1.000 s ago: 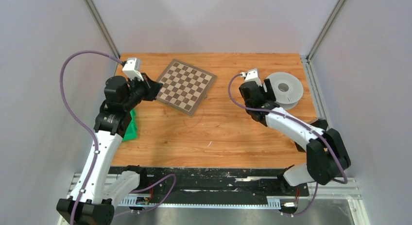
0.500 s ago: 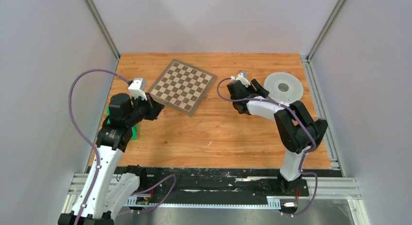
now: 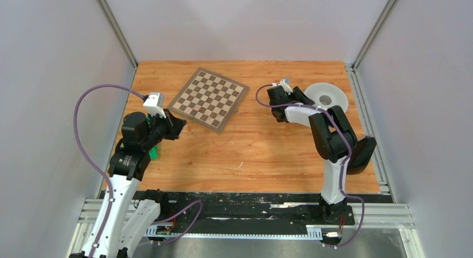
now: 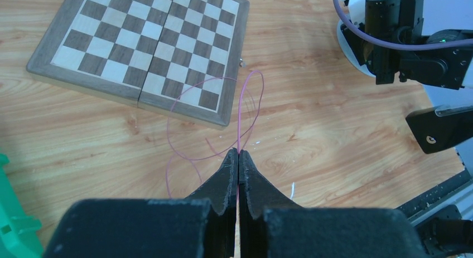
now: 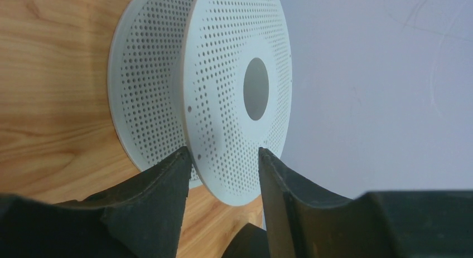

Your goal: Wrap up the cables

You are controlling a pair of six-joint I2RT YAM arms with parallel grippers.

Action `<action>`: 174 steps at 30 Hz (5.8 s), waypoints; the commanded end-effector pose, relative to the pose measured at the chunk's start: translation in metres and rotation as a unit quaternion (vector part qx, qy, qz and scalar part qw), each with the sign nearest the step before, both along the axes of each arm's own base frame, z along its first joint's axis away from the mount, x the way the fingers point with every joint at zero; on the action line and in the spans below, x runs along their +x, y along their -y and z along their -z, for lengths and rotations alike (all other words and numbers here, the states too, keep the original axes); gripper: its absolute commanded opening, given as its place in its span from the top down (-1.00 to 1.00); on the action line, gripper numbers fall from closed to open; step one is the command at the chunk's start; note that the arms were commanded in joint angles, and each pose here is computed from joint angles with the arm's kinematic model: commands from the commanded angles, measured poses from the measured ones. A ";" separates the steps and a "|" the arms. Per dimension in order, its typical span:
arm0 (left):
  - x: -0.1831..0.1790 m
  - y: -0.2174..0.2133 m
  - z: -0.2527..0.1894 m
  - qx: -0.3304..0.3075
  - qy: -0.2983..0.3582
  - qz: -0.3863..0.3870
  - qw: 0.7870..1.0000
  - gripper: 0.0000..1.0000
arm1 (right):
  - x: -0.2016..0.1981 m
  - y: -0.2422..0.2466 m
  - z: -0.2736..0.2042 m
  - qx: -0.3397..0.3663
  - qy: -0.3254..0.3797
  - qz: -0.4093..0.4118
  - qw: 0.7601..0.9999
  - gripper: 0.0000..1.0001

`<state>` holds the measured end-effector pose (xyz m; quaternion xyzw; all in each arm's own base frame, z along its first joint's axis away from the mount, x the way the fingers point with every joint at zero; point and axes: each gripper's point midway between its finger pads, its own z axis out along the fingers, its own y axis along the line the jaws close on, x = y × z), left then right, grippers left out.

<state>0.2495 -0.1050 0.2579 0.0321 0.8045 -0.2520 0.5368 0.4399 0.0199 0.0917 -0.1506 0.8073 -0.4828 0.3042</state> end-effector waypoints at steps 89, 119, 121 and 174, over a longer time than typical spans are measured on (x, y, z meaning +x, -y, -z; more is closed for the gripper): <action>0.000 -0.007 -0.008 0.005 0.024 -0.021 0.999 0.88 | -0.110 -0.241 -0.095 0.609 0.037 -0.054 0.790 0.45; -0.002 -0.001 -0.031 -0.012 0.022 -0.008 1.000 0.93 | -0.114 -0.236 -0.214 0.595 0.089 -0.222 0.767 -0.06; -0.008 0.007 -0.047 -0.025 0.030 0.015 0.999 0.95 | -0.123 -0.242 -0.242 0.590 0.090 -0.294 0.746 -0.09; -0.028 0.073 -0.240 -0.167 0.195 0.216 0.942 1.00 | -0.086 -0.161 -0.446 0.256 0.477 -0.481 0.690 0.66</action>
